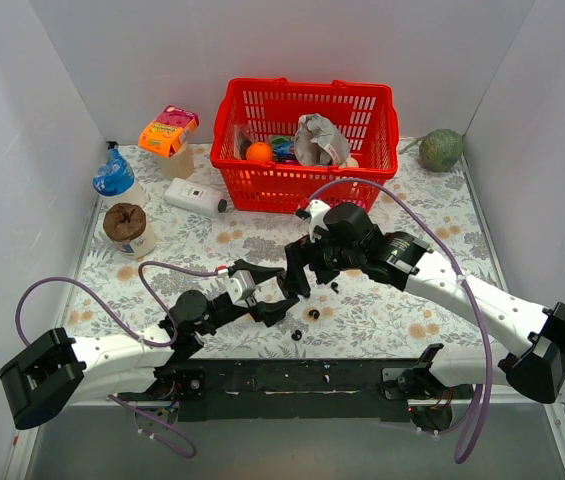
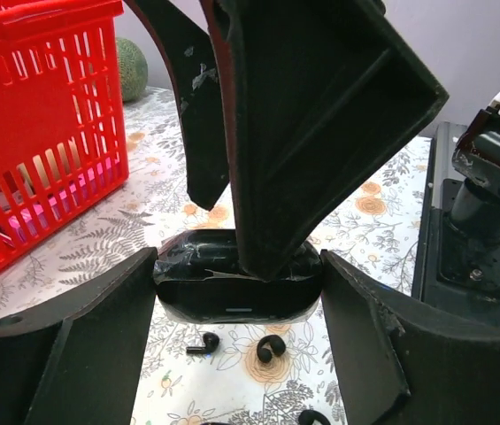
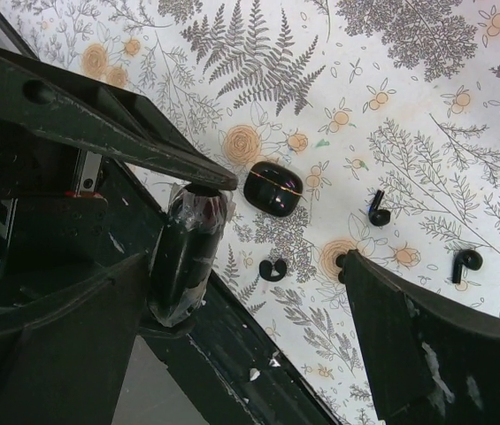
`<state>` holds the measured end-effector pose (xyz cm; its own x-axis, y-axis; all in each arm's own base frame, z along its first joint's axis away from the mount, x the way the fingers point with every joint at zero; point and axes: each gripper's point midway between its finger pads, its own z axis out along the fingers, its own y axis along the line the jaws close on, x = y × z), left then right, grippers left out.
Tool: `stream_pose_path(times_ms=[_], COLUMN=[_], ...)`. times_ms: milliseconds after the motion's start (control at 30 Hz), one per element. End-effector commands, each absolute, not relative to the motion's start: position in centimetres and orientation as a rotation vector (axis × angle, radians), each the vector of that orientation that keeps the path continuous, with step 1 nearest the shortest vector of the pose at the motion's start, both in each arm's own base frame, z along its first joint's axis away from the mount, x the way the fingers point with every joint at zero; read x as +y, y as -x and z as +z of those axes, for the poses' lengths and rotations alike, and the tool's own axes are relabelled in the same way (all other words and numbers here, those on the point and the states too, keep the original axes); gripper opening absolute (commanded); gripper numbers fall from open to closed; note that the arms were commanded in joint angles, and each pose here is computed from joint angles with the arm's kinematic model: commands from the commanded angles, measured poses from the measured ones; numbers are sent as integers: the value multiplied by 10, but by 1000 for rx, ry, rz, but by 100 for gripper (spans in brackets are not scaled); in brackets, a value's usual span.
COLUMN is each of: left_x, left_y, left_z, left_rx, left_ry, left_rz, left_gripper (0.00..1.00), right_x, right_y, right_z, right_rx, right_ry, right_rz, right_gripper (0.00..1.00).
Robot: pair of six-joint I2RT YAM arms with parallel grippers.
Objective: Insert the wireless bluetooth earbuds into the charging case
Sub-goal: Pick up the charging case at the center of the board, then open the charging case.
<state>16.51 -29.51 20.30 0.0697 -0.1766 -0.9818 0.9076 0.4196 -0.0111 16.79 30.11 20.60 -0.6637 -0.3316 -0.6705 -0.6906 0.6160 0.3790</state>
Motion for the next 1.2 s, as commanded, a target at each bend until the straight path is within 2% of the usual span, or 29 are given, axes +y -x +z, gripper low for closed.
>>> stream_pose_path(times_ms=[0, 467, 700, 1000, 1167], left_x=[-297, -299, -296, -293, -292], left_y=[-166, -162, -163, -164, -165], left_z=[227, 228, 226, 225, 222], left_rx=[1137, 1137, 1146, 1153, 1165], left_ry=[-790, -800, -793, -783, -777], left_rz=[-901, -884, -872, -863, -856], left_gripper=[0, 0, 0, 0, 0], right_x=[307, 302, 293, 283, 288], right_y=[-174, -173, -177, -184, -181], right_z=[221, 209, 219, 222, 246], right_rx=[2259, 2288, 2265, 2252, 2169], right_ry=[753, 717, 662, 600, 596], right_rz=[853, 814, 783, 729, 812], right_gripper=[97, 92, 87, 86, 86])
